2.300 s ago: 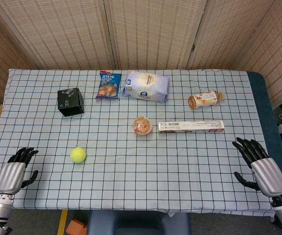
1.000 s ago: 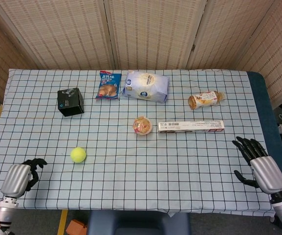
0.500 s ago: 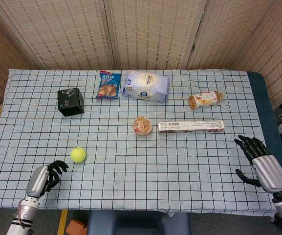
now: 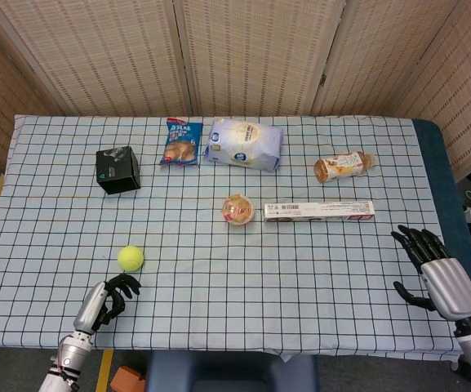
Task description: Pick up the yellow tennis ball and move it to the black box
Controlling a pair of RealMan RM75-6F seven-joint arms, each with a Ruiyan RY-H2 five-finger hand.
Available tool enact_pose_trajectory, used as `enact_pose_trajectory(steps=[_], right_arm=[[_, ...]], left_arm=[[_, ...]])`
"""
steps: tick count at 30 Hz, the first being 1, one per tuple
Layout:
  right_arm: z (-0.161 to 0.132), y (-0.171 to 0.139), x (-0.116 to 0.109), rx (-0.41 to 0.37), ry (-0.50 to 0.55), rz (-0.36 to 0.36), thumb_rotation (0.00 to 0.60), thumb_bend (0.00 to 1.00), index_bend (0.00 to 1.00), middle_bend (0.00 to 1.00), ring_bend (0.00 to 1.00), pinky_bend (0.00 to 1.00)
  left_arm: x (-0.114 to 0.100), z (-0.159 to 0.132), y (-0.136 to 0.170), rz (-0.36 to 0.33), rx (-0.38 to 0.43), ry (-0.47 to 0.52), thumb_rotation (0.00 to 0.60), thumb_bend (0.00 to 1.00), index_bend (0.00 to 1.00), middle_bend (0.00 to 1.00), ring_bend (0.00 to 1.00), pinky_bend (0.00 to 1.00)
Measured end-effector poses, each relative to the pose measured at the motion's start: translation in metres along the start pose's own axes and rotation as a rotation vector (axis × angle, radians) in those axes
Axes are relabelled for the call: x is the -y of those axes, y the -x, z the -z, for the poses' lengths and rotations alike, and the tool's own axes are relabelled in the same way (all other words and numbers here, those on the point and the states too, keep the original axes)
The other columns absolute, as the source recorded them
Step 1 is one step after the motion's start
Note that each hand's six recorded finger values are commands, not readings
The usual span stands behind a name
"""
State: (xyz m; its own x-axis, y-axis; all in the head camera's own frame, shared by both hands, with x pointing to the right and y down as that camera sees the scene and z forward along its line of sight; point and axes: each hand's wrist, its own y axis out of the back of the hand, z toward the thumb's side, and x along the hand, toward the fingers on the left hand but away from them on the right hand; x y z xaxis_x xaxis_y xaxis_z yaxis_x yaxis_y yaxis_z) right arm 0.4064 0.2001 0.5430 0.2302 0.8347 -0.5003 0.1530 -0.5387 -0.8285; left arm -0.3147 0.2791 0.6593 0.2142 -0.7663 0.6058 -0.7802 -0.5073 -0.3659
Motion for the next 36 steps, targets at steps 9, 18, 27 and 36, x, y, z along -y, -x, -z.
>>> enact_pose_trajectory(steps=[9,18,27,36], right_arm=[[0.000,0.001,-0.001,0.000,0.002,0.002,0.600,0.26,0.04,0.00,0.00,0.00],[0.001,0.001,0.000,0.004,0.002,-0.002,0.600,0.26,0.04,0.00,0.00,0.00],[0.001,0.002,0.001,0.006,0.004,-0.009,0.600,0.26,0.04,0.00,0.00,0.00],[0.001,0.002,0.002,0.008,0.003,-0.012,0.600,0.26,0.04,0.00,0.00,0.00]], left_arm=[[0.007,0.007,-0.015,-0.036,0.006,0.038,0.600,1.00,0.42,0.44,0.47,0.75],[0.018,0.017,-0.028,-0.048,-0.009,0.048,0.600,1.00,0.42,0.44,0.47,0.75],[0.019,0.021,-0.037,-0.076,-0.025,-0.022,0.600,1.00,0.42,0.44,0.47,0.75],[0.021,0.025,-0.050,-0.081,-0.044,-0.058,0.600,1.00,0.42,0.44,0.47,0.75]])
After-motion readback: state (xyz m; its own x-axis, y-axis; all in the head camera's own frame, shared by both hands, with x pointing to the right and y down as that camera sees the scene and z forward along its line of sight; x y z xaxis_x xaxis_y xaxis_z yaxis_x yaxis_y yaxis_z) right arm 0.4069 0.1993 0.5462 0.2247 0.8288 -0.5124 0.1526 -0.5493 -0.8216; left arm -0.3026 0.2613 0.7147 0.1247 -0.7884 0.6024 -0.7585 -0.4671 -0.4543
